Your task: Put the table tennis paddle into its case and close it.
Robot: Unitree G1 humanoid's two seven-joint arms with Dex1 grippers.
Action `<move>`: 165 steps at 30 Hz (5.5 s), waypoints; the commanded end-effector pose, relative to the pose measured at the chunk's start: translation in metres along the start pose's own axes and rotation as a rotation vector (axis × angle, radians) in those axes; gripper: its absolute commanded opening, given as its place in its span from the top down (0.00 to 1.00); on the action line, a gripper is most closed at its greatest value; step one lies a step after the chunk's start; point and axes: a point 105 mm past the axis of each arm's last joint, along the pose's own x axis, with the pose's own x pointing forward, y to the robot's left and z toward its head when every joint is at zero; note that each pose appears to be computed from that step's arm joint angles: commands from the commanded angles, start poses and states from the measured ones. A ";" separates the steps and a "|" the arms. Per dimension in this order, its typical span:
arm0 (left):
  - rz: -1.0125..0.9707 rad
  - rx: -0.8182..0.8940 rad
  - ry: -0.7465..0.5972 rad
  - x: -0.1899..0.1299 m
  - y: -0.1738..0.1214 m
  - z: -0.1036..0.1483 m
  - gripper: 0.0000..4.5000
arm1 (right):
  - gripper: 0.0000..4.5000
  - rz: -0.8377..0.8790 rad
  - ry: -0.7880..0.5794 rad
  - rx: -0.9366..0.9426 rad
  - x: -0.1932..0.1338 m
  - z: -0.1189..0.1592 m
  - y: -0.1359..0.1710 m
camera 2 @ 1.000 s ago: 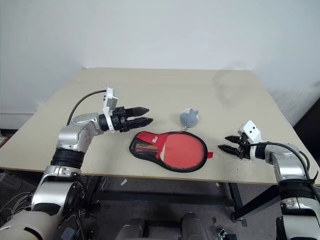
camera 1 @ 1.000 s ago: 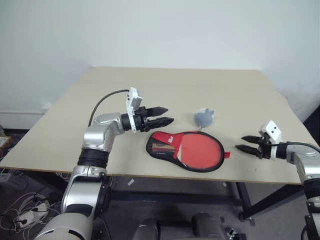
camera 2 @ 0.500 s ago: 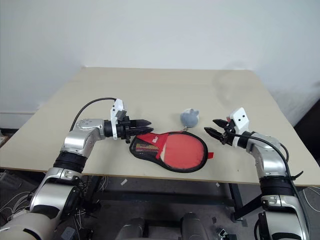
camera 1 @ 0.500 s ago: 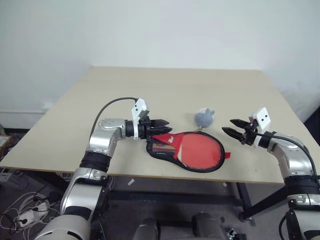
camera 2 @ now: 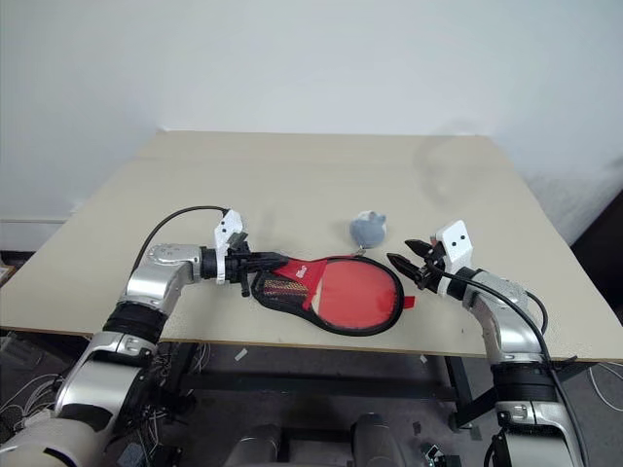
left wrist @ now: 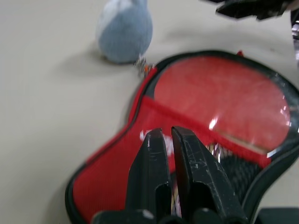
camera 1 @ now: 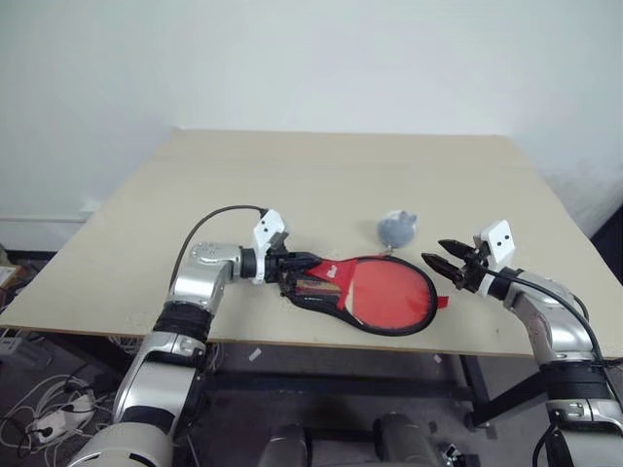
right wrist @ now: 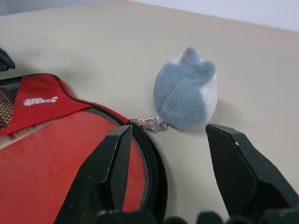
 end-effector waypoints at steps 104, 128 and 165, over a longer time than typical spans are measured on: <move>-0.252 0.122 0.156 0.112 -0.047 -0.007 0.97 | 0.01 -0.102 -0.024 0.033 0.075 0.044 -0.010; -0.251 0.121 0.153 0.111 -0.046 -0.004 0.97 | 0.01 -0.190 0.096 0.075 0.109 0.018 -0.016; -0.256 0.125 0.169 0.111 -0.047 -0.009 0.97 | 0.98 -0.261 0.126 0.091 0.089 0.000 -0.032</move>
